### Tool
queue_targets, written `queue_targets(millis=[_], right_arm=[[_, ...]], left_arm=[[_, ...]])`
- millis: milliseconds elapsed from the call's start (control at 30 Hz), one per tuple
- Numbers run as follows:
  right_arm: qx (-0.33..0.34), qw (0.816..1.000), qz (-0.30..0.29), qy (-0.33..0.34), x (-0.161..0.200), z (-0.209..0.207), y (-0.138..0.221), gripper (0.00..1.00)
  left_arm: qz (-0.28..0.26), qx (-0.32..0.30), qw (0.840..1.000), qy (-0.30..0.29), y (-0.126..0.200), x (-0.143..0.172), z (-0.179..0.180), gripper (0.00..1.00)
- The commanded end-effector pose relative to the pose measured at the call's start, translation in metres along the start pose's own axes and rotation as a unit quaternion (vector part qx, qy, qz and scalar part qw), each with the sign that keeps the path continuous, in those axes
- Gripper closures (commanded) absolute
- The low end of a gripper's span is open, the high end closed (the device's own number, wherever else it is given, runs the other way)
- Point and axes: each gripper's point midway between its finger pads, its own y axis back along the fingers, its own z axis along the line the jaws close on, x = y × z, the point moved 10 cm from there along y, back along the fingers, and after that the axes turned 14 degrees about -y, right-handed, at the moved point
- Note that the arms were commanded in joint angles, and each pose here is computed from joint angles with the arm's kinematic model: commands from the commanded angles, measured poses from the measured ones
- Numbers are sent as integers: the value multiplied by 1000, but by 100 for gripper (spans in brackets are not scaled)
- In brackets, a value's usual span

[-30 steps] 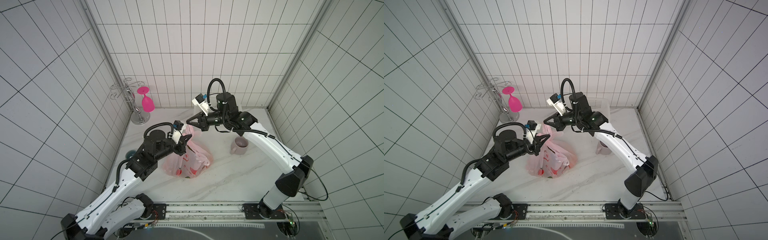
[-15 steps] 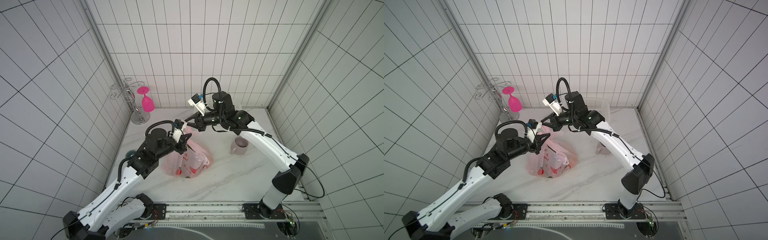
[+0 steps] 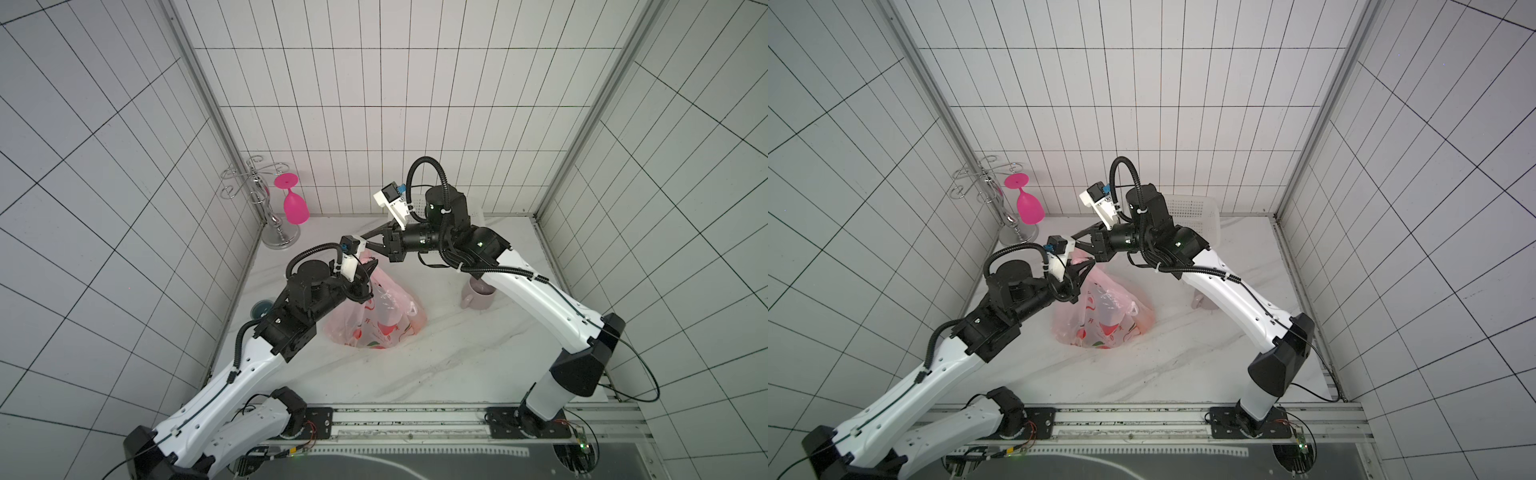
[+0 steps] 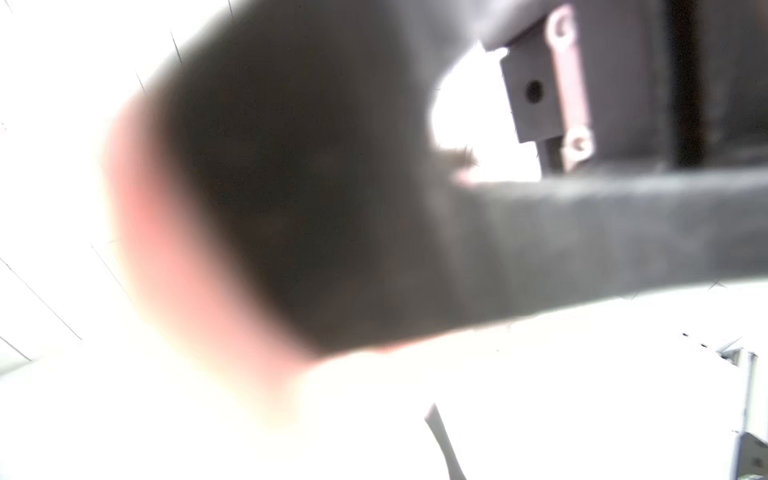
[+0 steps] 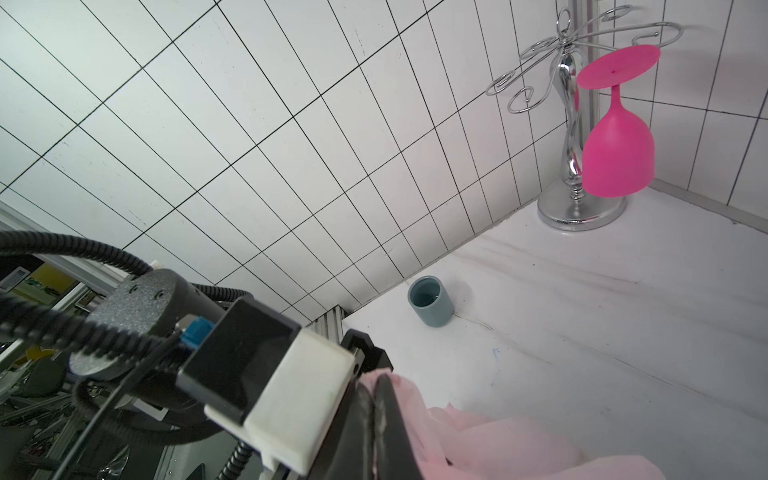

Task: Place the pineapple into a plastic bag & tie a knot
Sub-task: Cross the plastic bag at the center of the board.

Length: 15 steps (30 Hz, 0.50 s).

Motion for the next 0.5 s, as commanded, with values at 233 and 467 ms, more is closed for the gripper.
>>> queue_targets(millis=[233, 467], right_arm=[[-12, 997, -73, 23, 14, 29, 44, 100], [35, 996, -81, -16, 38, 2, 60, 100]], left_arm=[[-2, -10, 1000, 12, -3, 11, 5, 100], [13, 5, 1000, 13, 1, 15, 4, 100]])
